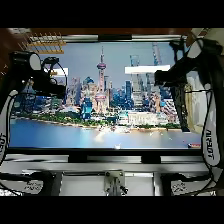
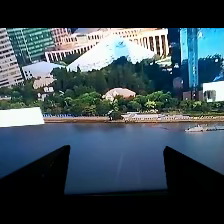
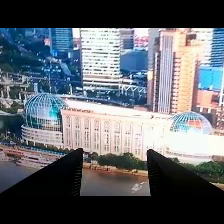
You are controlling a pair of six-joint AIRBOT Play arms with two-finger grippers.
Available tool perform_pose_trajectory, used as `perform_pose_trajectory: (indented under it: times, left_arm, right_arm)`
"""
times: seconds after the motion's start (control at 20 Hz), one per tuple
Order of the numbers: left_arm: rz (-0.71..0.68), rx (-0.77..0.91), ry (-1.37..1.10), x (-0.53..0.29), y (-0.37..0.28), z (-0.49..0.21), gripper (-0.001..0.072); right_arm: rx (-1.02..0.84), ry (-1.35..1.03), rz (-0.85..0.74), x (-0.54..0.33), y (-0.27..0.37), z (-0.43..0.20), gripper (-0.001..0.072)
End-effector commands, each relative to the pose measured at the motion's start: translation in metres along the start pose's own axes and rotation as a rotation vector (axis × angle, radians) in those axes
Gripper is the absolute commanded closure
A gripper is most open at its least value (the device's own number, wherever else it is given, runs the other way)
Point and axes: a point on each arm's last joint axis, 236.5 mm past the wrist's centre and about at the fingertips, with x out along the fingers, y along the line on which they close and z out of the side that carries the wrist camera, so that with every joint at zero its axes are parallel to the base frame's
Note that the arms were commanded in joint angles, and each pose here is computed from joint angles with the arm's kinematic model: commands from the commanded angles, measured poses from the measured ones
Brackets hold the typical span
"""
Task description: Fold the shirts.
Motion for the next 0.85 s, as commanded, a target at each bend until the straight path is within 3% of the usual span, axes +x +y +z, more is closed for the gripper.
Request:
perform_pose_trajectory:
  times: [0.0,0.8]
  left_arm:
    - [0.03,0.011,0.066,0.016,-0.005,-0.005,0.0075]
    - [-0.06,0.009,-0.12,-0.006,-0.025,0.028,0.0075]
  right_arm:
    - [0.008,0.08,0.051,0.022,0.026,-0.015,0.0197]
    - [0.007,0.08,0.052,0.022,0.026,-0.015,0.0197]
